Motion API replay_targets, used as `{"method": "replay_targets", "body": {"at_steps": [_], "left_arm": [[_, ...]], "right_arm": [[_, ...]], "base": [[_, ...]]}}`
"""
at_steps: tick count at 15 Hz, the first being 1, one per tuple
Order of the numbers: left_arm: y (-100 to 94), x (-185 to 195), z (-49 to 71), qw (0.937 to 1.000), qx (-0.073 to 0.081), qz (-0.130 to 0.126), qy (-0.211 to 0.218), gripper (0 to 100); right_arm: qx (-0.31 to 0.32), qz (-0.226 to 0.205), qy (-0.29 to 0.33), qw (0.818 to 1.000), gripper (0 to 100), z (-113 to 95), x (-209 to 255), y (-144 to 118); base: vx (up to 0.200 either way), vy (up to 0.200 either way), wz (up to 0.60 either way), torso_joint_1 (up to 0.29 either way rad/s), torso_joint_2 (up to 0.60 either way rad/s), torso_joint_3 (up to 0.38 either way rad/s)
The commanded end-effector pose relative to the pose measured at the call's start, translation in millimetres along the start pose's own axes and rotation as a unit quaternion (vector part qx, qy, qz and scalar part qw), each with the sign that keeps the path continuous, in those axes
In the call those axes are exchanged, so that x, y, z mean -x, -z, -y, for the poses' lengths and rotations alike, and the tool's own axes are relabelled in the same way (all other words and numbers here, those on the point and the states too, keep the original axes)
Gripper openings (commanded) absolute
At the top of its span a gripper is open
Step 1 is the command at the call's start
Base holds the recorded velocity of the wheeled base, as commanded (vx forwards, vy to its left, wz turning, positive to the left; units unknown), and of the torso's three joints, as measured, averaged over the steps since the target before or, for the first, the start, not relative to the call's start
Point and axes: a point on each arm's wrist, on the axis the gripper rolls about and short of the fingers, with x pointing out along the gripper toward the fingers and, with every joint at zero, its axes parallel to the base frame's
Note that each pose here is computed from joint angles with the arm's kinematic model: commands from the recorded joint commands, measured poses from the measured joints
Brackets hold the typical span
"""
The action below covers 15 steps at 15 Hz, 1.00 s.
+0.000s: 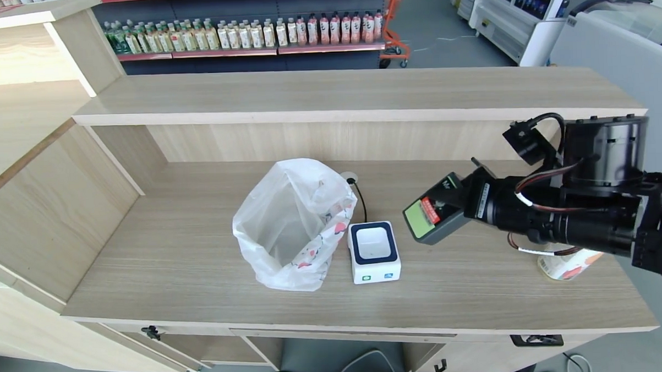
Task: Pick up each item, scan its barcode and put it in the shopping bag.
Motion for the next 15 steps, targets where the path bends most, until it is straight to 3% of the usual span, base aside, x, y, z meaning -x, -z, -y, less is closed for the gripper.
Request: {"method": "replay_targets", "body": {"at_steps": [1,3,15], "left_arm": [[-0.2,0.1,0.0,1.0,0.0,0.0,0.0,100],[-0.2,0.1,0.0,1.0,-0.001,0.0,0.0,100],[-0.3,0.1,0.0,1.0,-0.003,0.001,0.0,100]], "right_arm": [[-0.002,-0.04,0.018,0.999,0,7.4,-28.9,19.9],[-0.001,-0.041,0.037,0.999,0,9.4,-38.8,26.8],[0.006,-0.045,0.007,0.999,0,6.7,-92.1,38.7]], "base": [[0.0,0.0,0.0,0.0,0.0,0.0],[0.0,0.0,0.0,0.0,0.0,0.0],[0.0,0.0,0.0,0.0,0.0,0.0]]}}
